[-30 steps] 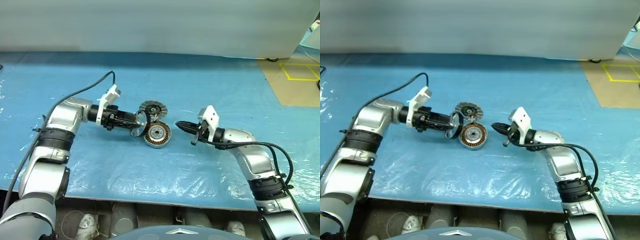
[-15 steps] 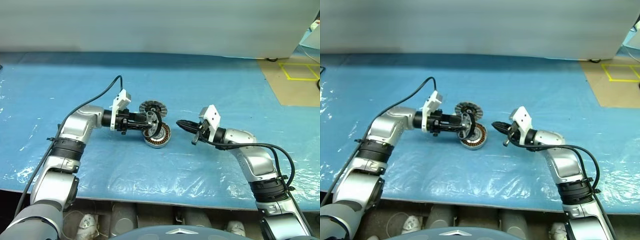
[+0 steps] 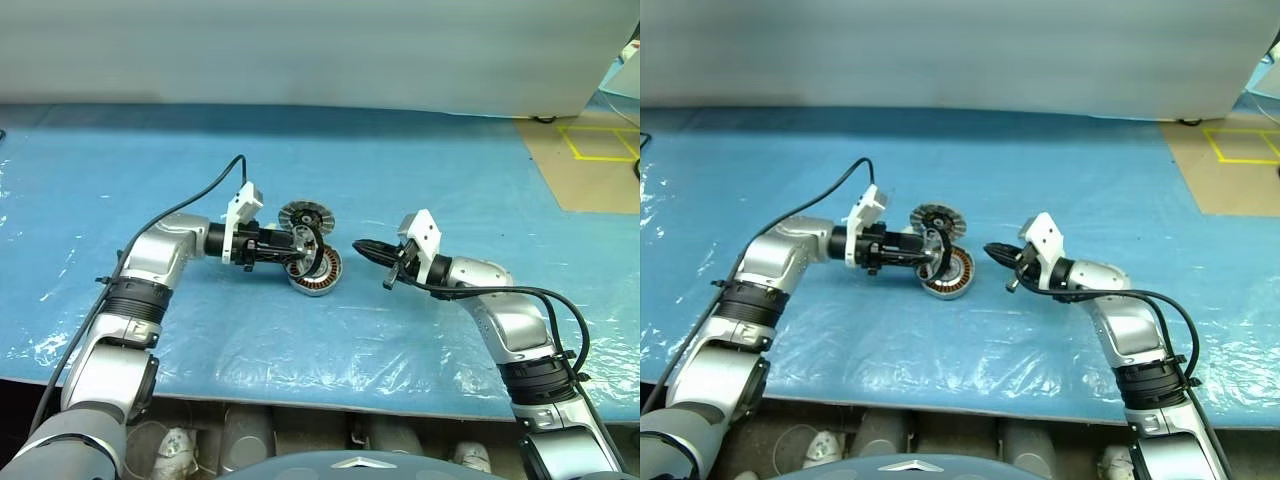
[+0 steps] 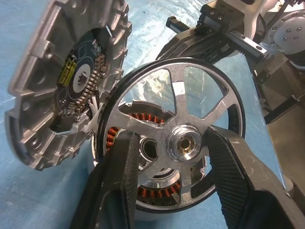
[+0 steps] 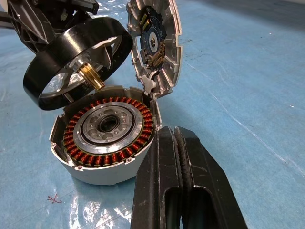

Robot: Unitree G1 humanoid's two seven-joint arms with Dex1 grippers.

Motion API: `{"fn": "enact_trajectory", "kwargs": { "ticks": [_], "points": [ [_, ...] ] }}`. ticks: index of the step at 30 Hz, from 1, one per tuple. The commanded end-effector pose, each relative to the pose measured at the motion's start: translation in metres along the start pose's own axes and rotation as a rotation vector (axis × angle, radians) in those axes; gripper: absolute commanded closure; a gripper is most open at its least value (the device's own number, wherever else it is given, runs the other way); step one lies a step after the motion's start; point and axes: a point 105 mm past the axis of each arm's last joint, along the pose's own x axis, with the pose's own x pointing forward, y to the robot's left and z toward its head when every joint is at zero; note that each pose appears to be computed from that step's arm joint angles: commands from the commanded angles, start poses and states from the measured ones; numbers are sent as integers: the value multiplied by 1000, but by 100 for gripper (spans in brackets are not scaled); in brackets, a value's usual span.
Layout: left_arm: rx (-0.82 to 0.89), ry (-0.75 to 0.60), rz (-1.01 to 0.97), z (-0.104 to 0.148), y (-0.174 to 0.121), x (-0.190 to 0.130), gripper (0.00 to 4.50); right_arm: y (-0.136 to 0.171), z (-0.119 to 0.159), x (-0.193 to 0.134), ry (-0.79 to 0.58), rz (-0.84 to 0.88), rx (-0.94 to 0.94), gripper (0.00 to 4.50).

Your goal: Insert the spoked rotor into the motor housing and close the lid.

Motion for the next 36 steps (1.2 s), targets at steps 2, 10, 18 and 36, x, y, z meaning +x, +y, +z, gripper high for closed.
{"fn": "enact_trajectory", "kwargs": {
  "ticks": [2, 10, 18, 36],
  "points": [
    [3, -8, -20, -1, -4, 3, 269, 2, 9, -1, -33, 2, -24, 450],
    [10, 32, -15, -8, -3, 6, 269, 2, 9, -1, -33, 2, -28, 450],
    [27, 67, 9, -11, 0, 7, 137, 1, 9, 0, -33, -2, -36, 450],
    [47, -45, 33, 6, -5, 19, 301, 0, 10, 6, -41, -4, -45, 450]
  ]
}}
